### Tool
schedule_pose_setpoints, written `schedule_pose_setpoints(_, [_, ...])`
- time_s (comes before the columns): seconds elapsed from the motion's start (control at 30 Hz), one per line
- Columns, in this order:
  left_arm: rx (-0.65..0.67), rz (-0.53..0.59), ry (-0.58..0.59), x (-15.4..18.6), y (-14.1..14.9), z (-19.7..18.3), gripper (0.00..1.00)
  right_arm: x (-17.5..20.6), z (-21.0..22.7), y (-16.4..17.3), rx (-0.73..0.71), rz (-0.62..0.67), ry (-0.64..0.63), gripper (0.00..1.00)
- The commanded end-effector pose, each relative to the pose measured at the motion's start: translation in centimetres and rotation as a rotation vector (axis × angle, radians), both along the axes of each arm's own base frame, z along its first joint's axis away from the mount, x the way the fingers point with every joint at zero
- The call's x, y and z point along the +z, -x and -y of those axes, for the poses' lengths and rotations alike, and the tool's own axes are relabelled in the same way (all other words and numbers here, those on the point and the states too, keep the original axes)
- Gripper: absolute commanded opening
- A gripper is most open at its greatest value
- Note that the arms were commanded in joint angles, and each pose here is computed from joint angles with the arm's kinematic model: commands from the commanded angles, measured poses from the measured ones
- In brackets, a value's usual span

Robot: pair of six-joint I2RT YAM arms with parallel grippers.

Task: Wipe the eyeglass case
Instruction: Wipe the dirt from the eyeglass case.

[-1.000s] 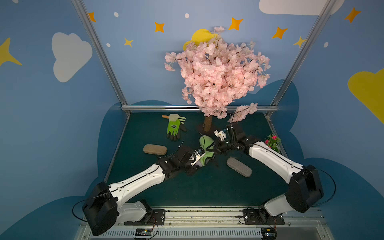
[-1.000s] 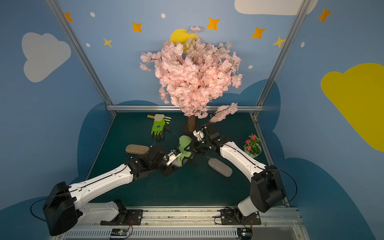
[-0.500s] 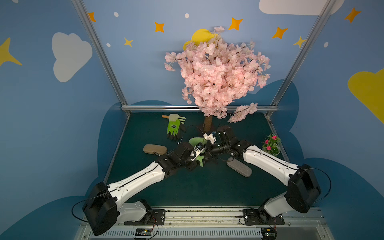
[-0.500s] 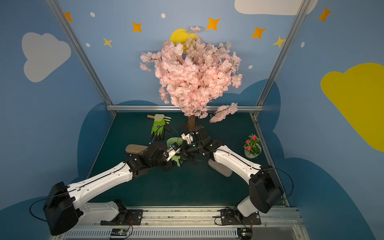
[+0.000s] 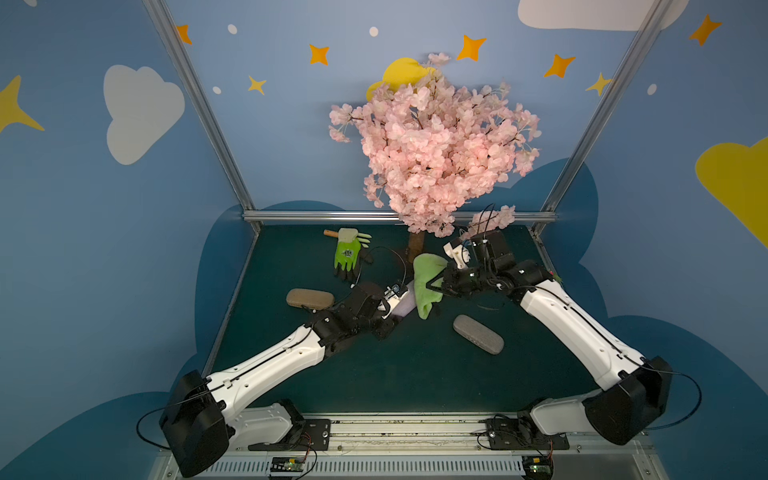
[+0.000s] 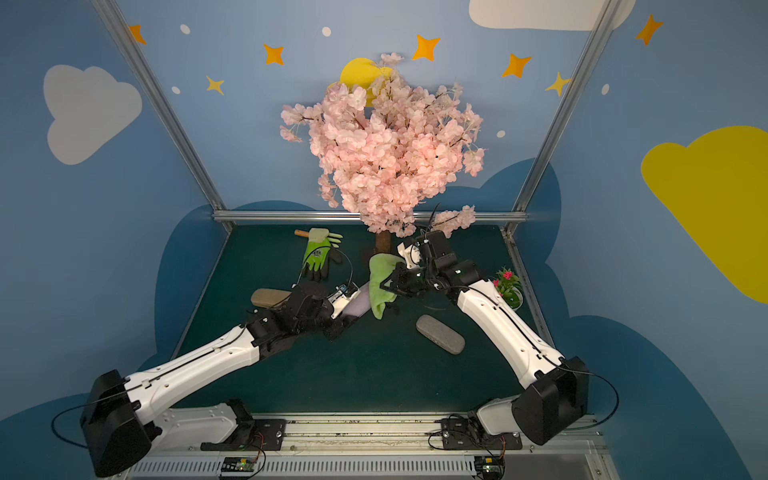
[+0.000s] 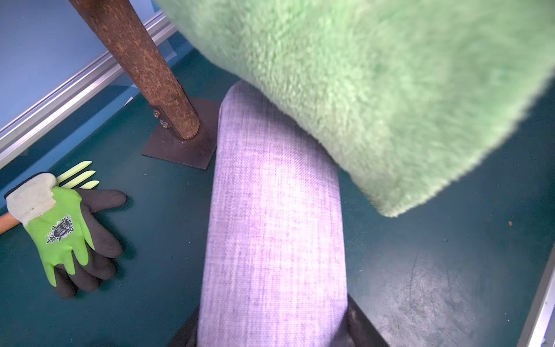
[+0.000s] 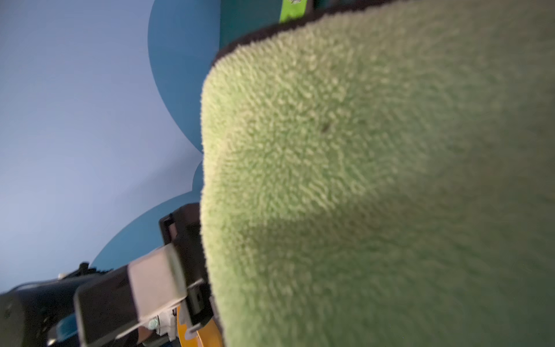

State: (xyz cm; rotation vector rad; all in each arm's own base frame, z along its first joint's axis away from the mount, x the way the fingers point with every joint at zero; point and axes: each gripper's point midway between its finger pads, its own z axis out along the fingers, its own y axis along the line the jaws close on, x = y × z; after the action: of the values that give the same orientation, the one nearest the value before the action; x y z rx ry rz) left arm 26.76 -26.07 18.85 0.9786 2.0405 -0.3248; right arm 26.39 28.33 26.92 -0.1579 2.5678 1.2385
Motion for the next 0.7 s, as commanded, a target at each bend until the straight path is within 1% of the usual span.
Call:
schedule_pose_setpoints(0.0, [-0.002, 0.035, 0.078, 2.4, -0.6, 0.9, 0.03, -0.3, -3.3, 2.8, 0.099, -0.063, -0.048, 0.00])
schedule_pose_setpoints(0.07, [-0.002, 0.039, 0.085, 2.8, -0.7, 1.1, 0.03, -0.5, -6.4, 4.2, 0.164, -0.140, -0.165, 0.00])
schedule_pose_setpoints(0.1, [-0.003, 0.042, 0.087, 3.0, -0.8, 1.2, 0.03, -1.0, -7.6, 4.6, 0.187, -0.184, -0.223, 0.00])
schedule_pose_setpoints(0.13, [-0.001, 0.046, 0.090, 3.2, -0.9, 1.1, 0.03, -1.5, -8.0, 4.6, 0.190, -0.218, -0.254, 0.00])
schedule_pose_setpoints(0.2, [-0.001, 0.053, 0.096, 3.7, -0.8, 1.0, 0.03, -3.1, -7.3, 3.8, 0.158, -0.261, -0.284, 0.00])
schedule_pose_setpoints(0.23, [0.001, 0.056, 0.100, 3.9, -0.7, 0.9, 0.03, -3.8, -6.4, 3.2, 0.132, -0.267, -0.277, 0.00])
schedule_pose_setpoints(0.33, [0.003, 0.056, 0.117, 4.3, -0.5, 0.5, 0.03, -5.2, -1.8, 0.8, 0.029, -0.233, -0.180, 0.00])
schedule_pose_setpoints(0.4, [0.004, 0.052, 0.127, 4.4, -0.3, 0.4, 0.03, -5.6, 1.8, -0.4, -0.041, -0.183, -0.043, 0.00])
schedule_pose_setpoints(0.47, [0.008, 0.050, 0.133, 4.3, -0.3, 0.3, 0.03, -5.3, 4.5, -1.0, -0.075, -0.112, 0.099, 0.00])
schedule_pose_setpoints(0.5, [0.009, 0.047, 0.134, 4.2, -0.3, 0.2, 0.03, -4.8, 5.3, -1.1, -0.081, -0.079, 0.148, 0.00])
schedule_pose_setpoints(0.57, [0.012, 0.033, 0.137, 3.9, -0.4, 0.3, 0.03, -3.2, 5.4, -1.1, -0.069, -0.016, 0.169, 0.00])
schedule_pose_setpoints(0.67, [0.004, -0.019, 0.159, 3.4, -0.3, 0.8, 0.03, -0.7, 4.0, -0.3, -0.023, 0.065, 0.142, 0.00])
